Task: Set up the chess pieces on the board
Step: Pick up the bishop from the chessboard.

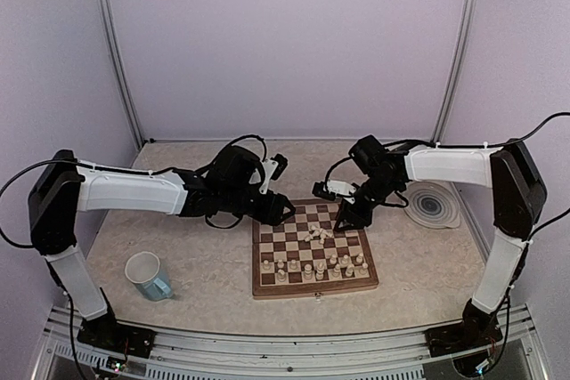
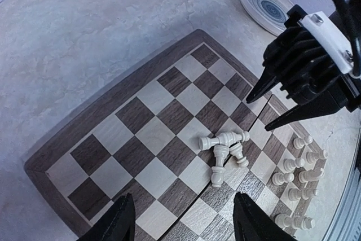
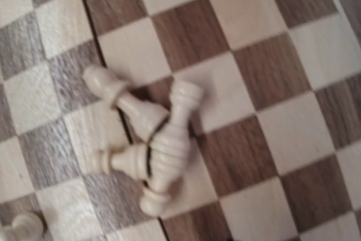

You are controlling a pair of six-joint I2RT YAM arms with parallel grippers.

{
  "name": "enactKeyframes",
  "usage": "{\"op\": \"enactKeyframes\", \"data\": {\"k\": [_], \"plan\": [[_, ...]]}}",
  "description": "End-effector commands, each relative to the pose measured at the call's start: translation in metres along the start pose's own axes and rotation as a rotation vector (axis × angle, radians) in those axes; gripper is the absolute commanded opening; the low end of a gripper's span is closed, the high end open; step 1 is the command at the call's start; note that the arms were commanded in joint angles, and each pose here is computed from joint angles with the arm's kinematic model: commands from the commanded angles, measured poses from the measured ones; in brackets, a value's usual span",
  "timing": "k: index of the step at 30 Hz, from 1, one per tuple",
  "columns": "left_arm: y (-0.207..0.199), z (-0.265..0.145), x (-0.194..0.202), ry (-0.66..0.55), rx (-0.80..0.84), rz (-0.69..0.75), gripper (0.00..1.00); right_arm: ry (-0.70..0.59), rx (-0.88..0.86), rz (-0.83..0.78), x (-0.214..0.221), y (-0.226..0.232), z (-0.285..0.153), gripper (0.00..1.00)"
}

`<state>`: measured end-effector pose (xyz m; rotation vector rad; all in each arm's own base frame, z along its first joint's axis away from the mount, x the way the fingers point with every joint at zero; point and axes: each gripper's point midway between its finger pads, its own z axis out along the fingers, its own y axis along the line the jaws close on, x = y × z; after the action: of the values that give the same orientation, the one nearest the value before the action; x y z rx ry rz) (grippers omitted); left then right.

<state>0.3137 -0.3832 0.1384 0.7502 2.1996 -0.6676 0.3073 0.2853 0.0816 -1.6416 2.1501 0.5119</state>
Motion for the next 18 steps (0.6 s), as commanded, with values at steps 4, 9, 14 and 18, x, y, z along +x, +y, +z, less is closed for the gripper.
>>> {"op": "enactKeyframes", "data": {"k": [4, 9, 14, 18], "plan": [[-0.013, 0.016, -0.008, -0.118, 0.134, -0.201, 0.57, 0.000, -0.057, -0.032, -0.003, 0.014, 0.022, 0.34], [-0.007, 0.031, 0.001, -0.108, 0.110, -0.235, 0.55, 0.008, -0.069, -0.042, -0.002, 0.018, 0.031, 0.34], [-0.007, 0.047, 0.019, -0.063, 0.113, -0.241, 0.52, 0.015, -0.060, -0.048, -0.002, 0.018, 0.036, 0.34], [-0.010, 0.049, 0.026, -0.048, 0.120, -0.222, 0.52, 0.025, -0.054, -0.048, 0.000, 0.017, 0.038, 0.34]]}}
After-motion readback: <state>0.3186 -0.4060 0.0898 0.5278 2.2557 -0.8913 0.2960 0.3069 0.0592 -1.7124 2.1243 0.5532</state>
